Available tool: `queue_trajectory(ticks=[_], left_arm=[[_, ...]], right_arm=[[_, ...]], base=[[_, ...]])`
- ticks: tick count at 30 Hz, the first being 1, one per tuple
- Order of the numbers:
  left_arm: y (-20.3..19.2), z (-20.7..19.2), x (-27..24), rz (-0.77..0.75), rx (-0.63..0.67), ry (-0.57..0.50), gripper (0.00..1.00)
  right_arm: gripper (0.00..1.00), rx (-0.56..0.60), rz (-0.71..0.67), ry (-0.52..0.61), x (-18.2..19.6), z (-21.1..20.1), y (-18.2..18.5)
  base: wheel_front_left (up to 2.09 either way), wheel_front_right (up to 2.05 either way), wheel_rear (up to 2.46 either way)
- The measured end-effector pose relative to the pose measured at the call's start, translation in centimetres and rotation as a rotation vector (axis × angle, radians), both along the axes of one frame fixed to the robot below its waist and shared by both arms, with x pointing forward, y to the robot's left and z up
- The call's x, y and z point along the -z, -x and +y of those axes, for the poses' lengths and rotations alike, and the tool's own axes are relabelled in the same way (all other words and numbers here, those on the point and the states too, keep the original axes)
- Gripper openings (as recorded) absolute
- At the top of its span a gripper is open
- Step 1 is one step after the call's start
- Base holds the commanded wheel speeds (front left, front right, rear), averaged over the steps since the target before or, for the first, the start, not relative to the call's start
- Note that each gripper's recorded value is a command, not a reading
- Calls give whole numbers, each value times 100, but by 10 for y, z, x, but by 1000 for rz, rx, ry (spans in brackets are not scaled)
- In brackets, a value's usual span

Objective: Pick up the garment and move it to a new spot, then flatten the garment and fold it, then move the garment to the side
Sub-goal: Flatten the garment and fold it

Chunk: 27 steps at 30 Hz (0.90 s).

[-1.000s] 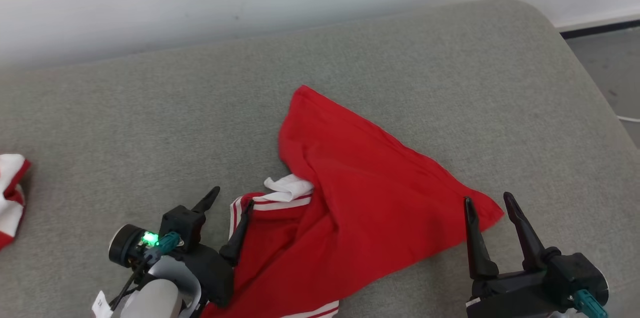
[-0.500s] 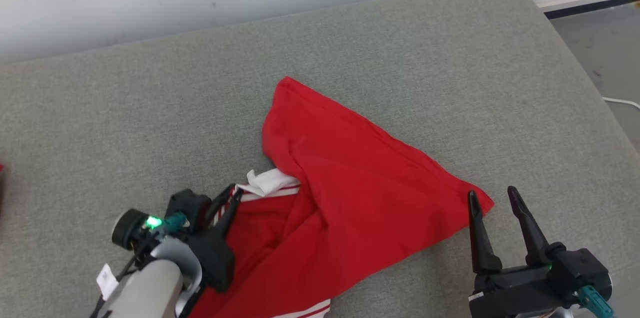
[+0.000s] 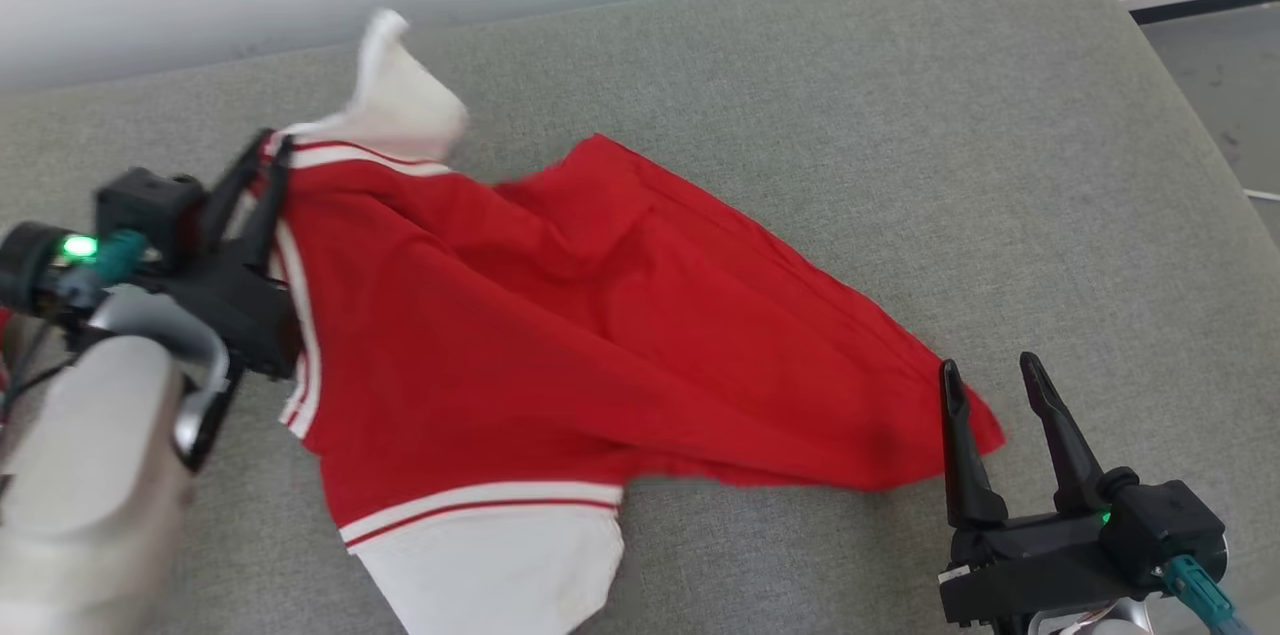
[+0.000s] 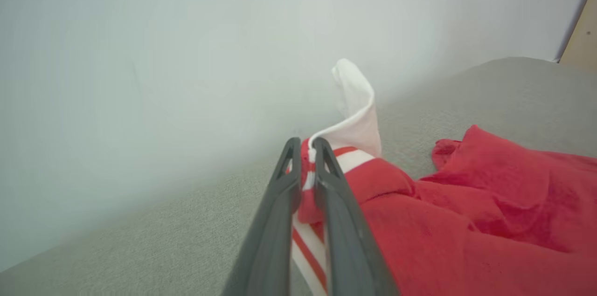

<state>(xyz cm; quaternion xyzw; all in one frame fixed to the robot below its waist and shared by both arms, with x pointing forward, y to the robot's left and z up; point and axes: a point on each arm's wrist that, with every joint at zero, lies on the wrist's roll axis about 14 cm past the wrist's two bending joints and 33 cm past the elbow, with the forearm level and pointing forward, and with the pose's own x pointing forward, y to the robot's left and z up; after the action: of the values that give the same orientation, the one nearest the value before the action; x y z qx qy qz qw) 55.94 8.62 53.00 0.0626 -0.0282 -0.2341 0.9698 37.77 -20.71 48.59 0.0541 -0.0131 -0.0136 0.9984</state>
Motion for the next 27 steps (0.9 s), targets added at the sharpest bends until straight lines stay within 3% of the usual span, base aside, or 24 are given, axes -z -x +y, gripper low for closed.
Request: queue_trajectory(ticks=[5, 6, 7, 8, 17, 27], left_arm=[[-15, 30, 8, 22, -73, -31, 0], [-17, 31, 8, 24, -76, -29, 14], [-17, 30, 9, 25, -76, -26, 48], [-18, 31, 8, 22, -84, -21, 100], [-1, 44, -10, -13, -129, 41, 100], [55, 82, -41, -117, -258, 165, 100]], right_arm=[[100, 4, 6, -3, 2, -2, -3], [100, 6, 5, -3, 2, -2, -4], [100, 6, 6, -4, 2, -2, -4], [100, 8, 8, -6, 3, -3, -4], [100, -18, -24, -5, -7, 6, -5], [100, -74, -73, 5, -24, 24, 2]], base=[[0, 0, 0], [0, 0, 0], [0, 0, 0], [0, 0, 0], [0, 0, 0], [0, 0, 0]])
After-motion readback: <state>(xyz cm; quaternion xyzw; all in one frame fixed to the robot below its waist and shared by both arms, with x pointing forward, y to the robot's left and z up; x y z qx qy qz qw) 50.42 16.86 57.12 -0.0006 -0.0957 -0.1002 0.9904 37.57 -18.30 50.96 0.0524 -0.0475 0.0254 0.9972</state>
